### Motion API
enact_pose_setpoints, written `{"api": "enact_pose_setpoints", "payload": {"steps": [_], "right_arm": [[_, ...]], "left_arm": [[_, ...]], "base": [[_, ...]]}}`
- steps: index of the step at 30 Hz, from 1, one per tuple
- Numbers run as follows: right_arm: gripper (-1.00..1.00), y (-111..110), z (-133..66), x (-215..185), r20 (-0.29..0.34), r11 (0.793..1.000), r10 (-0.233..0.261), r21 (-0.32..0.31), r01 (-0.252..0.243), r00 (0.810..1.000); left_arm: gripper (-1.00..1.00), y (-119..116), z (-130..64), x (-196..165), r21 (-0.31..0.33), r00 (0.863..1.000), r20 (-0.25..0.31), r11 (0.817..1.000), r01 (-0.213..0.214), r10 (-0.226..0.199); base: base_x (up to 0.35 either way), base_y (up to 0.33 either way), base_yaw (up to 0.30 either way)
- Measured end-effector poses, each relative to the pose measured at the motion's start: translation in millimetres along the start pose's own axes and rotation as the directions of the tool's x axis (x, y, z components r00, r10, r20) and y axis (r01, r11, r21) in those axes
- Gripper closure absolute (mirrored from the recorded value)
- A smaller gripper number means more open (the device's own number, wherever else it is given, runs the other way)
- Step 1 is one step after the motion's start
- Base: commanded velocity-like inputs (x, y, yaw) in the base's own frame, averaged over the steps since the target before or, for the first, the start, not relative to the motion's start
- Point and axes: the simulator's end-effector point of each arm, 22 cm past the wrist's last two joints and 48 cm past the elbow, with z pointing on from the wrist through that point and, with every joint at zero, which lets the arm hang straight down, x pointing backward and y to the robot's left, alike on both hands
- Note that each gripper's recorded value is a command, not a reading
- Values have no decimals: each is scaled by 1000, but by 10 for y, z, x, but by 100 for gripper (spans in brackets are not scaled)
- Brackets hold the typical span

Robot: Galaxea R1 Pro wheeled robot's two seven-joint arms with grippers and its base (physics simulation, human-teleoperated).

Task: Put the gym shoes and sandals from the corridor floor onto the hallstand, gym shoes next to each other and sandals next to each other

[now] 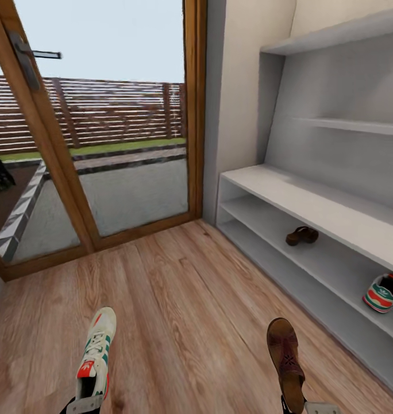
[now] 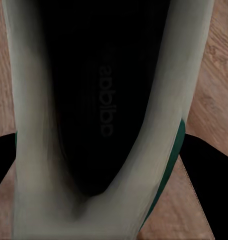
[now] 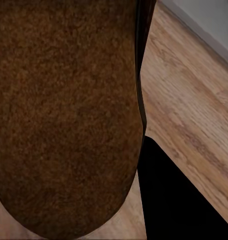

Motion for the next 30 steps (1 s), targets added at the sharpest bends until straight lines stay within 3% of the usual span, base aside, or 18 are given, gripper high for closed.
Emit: {"api": "enact_pose_setpoints", "payload": {"steps": [30], "right_arm": [[100, 0, 0, 2, 0, 1000, 0, 0, 0, 1000]], "left_arm": [[100, 1, 1, -2, 0, 1000, 0, 1000, 0, 0]], "base": [[174, 271, -263]]}}
